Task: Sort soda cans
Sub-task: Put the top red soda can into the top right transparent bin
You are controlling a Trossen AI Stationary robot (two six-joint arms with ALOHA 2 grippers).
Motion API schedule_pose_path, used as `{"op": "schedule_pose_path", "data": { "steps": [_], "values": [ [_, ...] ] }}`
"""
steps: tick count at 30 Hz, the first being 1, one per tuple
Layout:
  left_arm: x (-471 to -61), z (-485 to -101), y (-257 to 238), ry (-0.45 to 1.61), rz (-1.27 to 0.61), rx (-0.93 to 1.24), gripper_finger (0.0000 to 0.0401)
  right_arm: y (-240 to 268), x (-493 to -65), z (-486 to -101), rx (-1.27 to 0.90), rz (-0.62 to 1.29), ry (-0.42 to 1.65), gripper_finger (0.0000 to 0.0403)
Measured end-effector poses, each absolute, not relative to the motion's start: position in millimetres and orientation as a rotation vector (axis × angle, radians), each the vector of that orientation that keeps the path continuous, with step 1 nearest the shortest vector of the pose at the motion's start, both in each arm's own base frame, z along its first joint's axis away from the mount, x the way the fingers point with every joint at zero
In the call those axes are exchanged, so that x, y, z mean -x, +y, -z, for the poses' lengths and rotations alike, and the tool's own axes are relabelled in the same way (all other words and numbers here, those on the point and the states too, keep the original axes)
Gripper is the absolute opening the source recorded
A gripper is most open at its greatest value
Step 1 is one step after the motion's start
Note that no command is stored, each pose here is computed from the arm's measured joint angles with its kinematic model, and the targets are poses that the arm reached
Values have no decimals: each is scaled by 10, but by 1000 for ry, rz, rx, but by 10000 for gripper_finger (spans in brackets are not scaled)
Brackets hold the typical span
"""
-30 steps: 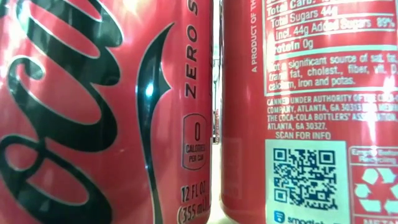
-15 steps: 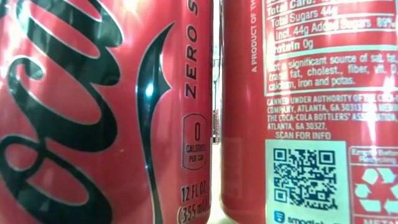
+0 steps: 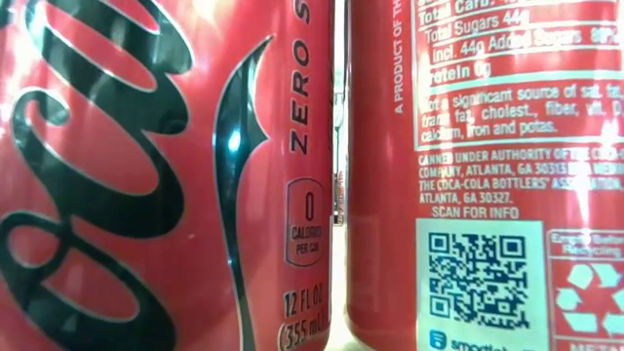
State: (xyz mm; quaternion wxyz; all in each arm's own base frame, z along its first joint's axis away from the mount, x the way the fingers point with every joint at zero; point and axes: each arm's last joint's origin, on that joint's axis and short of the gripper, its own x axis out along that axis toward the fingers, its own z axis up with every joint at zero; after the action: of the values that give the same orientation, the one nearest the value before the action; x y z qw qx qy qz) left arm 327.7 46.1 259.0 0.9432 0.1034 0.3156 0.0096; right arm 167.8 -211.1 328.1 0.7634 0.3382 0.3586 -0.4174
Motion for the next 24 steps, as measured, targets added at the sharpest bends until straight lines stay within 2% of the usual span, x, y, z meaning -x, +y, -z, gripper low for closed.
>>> {"op": "schedule_pose_path", "data": {
  "steps": [6, 10, 17, 21, 24],
  "values": [
    [-3113, -2850, 618, 569, -125, -238, 322, -1975, -2046, -3368, -635, 696, 657, 358],
    [-2969, -3018, 741, 522, -189, -234, 322, -1909, -2311, -3306, -608, 595, 650, 358],
    [-2706, -3296, 949, 420, -329, -198, 322, -1897, -2774, -3243, -550, 501, 682, 358],
    [-2666, -3306, 999, 418, -358, -153, 322, -1952, -3017, -3245, -503, 469, 693, 358],
    [-2650, -3256, 1001, 471, -361, -142, 322, -2016, -3141, -3204, -508, 512, 718, 358]
  ]
}}
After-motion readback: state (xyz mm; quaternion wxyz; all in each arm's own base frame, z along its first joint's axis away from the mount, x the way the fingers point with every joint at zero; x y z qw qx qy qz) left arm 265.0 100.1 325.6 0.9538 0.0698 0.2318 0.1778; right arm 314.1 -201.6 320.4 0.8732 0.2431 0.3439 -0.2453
